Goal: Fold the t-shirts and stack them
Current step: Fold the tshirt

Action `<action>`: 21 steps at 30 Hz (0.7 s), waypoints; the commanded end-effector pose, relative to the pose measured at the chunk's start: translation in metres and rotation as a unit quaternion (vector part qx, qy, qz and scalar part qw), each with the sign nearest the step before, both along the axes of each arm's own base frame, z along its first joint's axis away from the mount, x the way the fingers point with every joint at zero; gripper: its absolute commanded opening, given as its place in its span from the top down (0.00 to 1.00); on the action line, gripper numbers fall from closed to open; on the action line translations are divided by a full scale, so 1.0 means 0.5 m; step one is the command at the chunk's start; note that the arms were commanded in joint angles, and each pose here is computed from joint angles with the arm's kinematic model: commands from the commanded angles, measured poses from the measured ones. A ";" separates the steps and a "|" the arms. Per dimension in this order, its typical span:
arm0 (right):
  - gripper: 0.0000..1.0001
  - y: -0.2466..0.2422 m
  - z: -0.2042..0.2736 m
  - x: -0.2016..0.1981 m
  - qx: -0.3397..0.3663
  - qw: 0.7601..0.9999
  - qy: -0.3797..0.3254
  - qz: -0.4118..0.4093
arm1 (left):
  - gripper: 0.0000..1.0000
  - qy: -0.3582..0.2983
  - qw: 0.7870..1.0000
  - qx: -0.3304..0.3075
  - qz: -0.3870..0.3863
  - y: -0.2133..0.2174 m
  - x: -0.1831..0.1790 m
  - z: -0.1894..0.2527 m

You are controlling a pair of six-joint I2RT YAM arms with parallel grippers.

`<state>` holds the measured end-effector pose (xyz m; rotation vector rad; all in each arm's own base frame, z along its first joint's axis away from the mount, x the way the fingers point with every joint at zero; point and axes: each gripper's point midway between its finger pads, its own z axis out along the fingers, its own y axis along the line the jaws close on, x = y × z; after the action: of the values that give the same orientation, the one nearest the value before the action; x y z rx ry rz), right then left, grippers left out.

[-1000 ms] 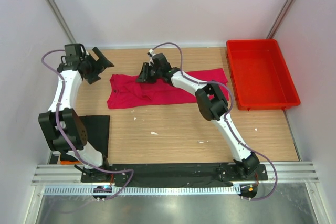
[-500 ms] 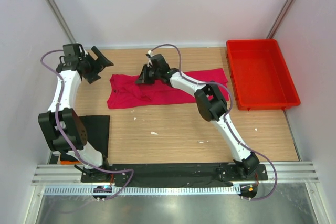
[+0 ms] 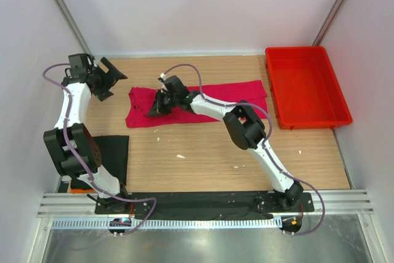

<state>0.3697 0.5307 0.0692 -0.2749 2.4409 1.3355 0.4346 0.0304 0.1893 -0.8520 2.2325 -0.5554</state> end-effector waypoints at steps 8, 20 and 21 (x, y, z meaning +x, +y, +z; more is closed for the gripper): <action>0.97 0.039 0.123 -0.059 0.057 0.998 0.002 0.020 | 0.00 -0.002 1.000 -0.006 -0.014 -0.004 -0.002 -0.006; 0.66 0.019 0.193 -0.112 0.074 0.994 -0.034 0.078 | 0.00 0.016 0.997 -0.035 -0.060 -0.044 -0.021 -0.063; 0.61 -0.010 0.209 -0.107 0.053 0.995 -0.038 0.073 | 0.00 0.018 0.997 -0.039 -0.068 -0.052 -0.023 -0.068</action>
<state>0.3204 0.5369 0.0798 -0.3089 2.5062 1.4393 0.4206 0.0175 0.1577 -0.8342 2.3222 -0.6180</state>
